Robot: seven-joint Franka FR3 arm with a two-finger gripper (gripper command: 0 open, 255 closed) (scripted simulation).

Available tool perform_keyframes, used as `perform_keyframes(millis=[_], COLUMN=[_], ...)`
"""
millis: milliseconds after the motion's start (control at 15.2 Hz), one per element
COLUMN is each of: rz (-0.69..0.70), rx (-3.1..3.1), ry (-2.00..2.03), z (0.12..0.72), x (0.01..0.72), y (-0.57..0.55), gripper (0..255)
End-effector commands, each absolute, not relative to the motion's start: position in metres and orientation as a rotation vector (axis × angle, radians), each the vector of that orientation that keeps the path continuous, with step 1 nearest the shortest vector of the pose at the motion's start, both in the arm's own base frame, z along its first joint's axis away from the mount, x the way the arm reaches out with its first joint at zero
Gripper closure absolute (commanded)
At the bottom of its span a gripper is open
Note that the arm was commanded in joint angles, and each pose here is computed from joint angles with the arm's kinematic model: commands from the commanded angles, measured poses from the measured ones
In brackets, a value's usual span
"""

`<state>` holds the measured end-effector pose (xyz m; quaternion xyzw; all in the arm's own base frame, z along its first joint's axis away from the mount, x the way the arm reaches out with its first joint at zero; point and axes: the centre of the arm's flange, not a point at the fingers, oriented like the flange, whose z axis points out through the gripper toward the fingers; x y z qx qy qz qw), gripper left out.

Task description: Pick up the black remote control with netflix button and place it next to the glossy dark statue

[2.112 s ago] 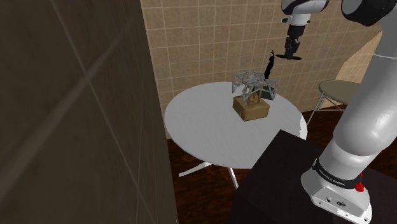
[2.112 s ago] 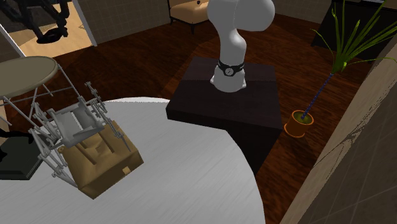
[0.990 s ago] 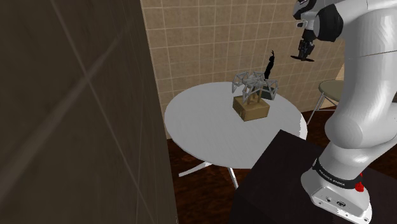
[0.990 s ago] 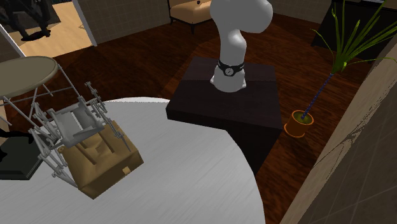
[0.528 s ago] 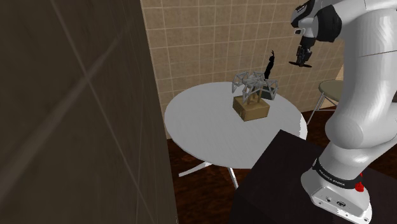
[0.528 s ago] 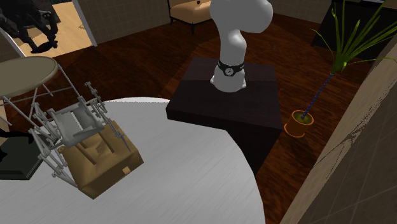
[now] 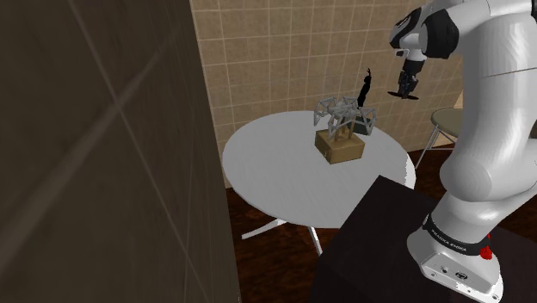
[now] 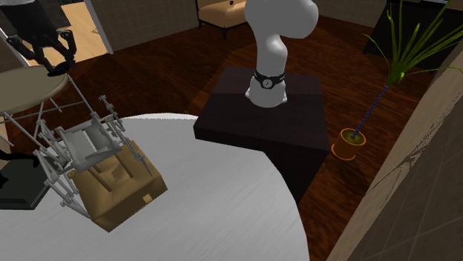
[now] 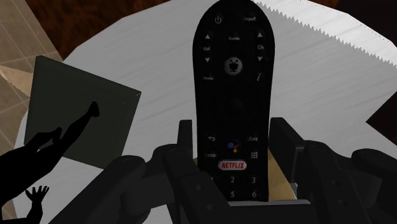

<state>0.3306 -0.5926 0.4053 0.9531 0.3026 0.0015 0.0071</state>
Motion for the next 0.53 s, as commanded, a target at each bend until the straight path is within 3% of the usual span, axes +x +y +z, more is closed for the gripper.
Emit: perform_keyframes(millis=[0,462], rz=[0.005,0.005], rx=[2.98,2.98], ry=[0.946,0.946], z=[0.394,0.357], x=[0.331,0.331], y=[-0.594,-0.594], gripper=[255,255])
